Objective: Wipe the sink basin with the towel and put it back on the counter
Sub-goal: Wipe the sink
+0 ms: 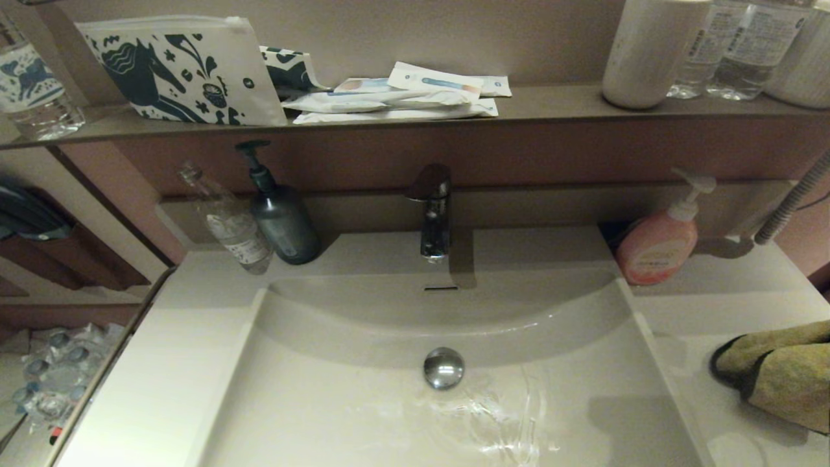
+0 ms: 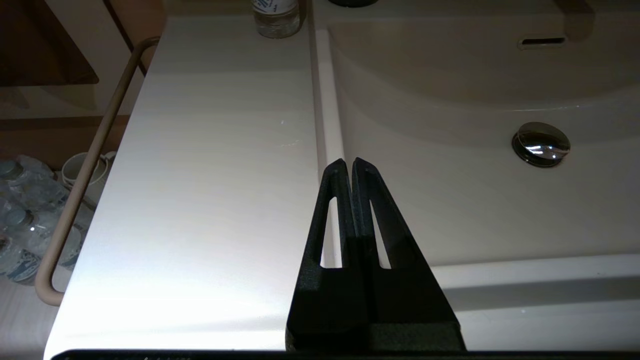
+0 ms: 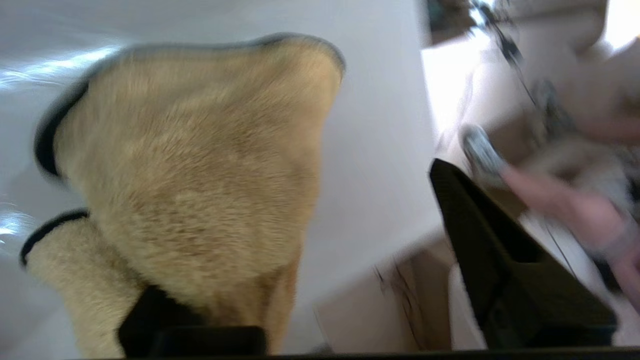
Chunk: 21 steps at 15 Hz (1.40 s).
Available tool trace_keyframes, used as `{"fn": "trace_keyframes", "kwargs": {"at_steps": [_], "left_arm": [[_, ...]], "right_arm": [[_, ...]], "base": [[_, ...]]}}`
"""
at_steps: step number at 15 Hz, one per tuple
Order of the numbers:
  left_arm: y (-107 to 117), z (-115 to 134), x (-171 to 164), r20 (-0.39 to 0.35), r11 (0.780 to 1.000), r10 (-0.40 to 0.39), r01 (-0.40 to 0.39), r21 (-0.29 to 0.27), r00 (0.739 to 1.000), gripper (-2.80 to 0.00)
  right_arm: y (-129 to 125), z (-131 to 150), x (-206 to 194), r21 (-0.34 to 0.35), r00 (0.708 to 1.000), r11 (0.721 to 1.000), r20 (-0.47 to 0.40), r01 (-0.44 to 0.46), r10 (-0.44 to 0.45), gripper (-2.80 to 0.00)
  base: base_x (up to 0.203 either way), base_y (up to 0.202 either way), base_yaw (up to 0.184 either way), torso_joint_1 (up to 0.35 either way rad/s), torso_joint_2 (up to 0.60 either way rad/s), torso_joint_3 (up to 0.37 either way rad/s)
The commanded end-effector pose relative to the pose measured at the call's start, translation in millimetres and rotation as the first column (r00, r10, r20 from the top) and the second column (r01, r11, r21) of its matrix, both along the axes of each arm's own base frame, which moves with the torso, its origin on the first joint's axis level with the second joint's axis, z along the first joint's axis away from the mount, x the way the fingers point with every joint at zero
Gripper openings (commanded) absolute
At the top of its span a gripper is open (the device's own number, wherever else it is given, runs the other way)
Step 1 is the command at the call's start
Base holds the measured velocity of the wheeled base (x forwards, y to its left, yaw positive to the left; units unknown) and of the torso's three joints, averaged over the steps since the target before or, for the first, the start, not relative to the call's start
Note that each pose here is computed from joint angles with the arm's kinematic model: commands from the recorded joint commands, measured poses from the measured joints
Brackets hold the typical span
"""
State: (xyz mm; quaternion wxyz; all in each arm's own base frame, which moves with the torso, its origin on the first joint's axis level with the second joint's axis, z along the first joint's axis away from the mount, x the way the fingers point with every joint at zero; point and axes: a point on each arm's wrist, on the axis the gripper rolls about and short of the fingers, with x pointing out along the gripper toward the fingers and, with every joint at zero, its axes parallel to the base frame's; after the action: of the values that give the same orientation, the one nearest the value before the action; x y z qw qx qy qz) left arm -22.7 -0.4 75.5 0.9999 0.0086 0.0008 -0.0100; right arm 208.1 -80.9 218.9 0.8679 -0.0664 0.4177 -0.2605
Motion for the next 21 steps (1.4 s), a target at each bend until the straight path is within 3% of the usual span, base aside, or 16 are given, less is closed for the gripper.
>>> {"fn": "trace_keyframes", "kwargs": {"at_steps": [1, 2, 4, 6, 9, 10, 11, 12, 15, 18, 20, 21], "left_arm": [[0.0, 0.0, 0.1, -0.001, 1.0, -0.001, 0.001, 0.0, 1.0, -2.8], [0.0, 0.0, 0.1, -0.001, 1.0, 0.0, 0.0, 0.0, 1.0, -2.8], [0.0, 0.0, 0.1, -0.001, 1.0, 0.0, 0.0, 0.0, 1.0, -2.8], [0.0, 0.0, 0.1, -0.001, 1.0, 0.0, 0.0, 0.0, 1.0, -2.8], [0.0, 0.0, 0.1, -0.001, 1.0, 0.0, 0.0, 0.0, 1.0, -2.8], [0.0, 0.0, 0.1, -0.001, 1.0, 0.0, 0.0, 0.0, 1.0, -2.8], [0.0, 0.0, 0.1, -0.001, 1.0, 0.0, 0.0, 0.0, 1.0, -2.8], [0.0, 0.0, 0.1, -0.001, 1.0, 0.0, 0.0, 0.0, 1.0, -2.8], [0.0, 0.0, 0.1, -0.001, 1.0, 0.0, 0.0, 0.0, 1.0, -2.8], [0.0, 0.0, 0.1, -0.001, 1.0, 0.0, 0.0, 0.0, 1.0, -2.8], [0.0, 0.0, 0.1, -0.001, 1.0, 0.0, 0.0, 0.0, 1.0, -2.8], [0.0, 0.0, 0.1, -0.001, 1.0, 0.0, 0.0, 0.0, 1.0, -2.8]], "right_arm": [[-7.3, 14.0, 1.8, 0.005, 0.998, 0.999, 0.053, 0.034, -0.035, 0.0], [-5.1, 21.2, 0.3, 0.05, 0.991, 0.999, 0.135, -0.014, 0.007, 0.0], [-3.2, 24.7, -2.8, 0.149, 0.978, 0.985, 0.2, -0.088, 0.057, 0.0], [-14.1, 12.2, 5.0, 0.267, 0.982, 0.962, 0.187, -0.065, 0.014, 0.0], [-33.7, 3.4, 13.9, 0.371, 0.991, 0.929, 0.119, 0.01, -0.058, 0.0], [-36.6, 4.7, 14.4, 0.423, 0.991, 0.906, 0.114, 0.017, -0.072, 0.0], [-38.3, 4.7, 13.4, 0.443, 0.99, 0.896, 0.115, 0.021, -0.08, -1.32], [-38.0, 5.7, 12.7, 0.443, 0.99, 0.897, 0.12, 0.016, -0.077, -2.8], [-30.5, 14.7, 4.5, 0.448, 0.985, 0.893, 0.165, -0.034, -0.045, -2.8], [-4.1, 31.0, -19.7, 0.454, 0.965, 0.876, 0.256, -0.166, 0.05, -2.8], [28.2, 39.9, -46.0, 0.443, 0.936, 0.847, 0.312, -0.295, 0.164, -2.8], [47.5, 41.6, -58.3, 0.446, 0.914, 0.813, 0.324, -0.374, 0.242, -2.8]], "base": [[0.0, 0.0, 0.0, 0.0, 0.0, 0.0], [0.0, 0.0, 0.0, 0.0, 0.0, 0.0], [0.0, 0.0, 0.0, 0.0, 0.0, 0.0], [0.0, 0.0, 0.0, 0.0, 0.0, 0.0], [0.0, 0.0, 0.0, 0.0, 0.0, 0.0], [0.0, 0.0, 0.0, 0.0, 0.0, 0.0], [0.0, 0.0, 0.0, 0.0, 0.0, 0.0], [0.0, 0.0, 0.0, 0.0, 0.0, 0.0], [0.0, 0.0, 0.0, 0.0, 0.0, 0.0], [0.0, 0.0, 0.0, 0.0, 0.0, 0.0], [0.0, 0.0, 0.0, 0.0, 0.0, 0.0], [0.0, 0.0, 0.0, 0.0, 0.0, 0.0]]}}
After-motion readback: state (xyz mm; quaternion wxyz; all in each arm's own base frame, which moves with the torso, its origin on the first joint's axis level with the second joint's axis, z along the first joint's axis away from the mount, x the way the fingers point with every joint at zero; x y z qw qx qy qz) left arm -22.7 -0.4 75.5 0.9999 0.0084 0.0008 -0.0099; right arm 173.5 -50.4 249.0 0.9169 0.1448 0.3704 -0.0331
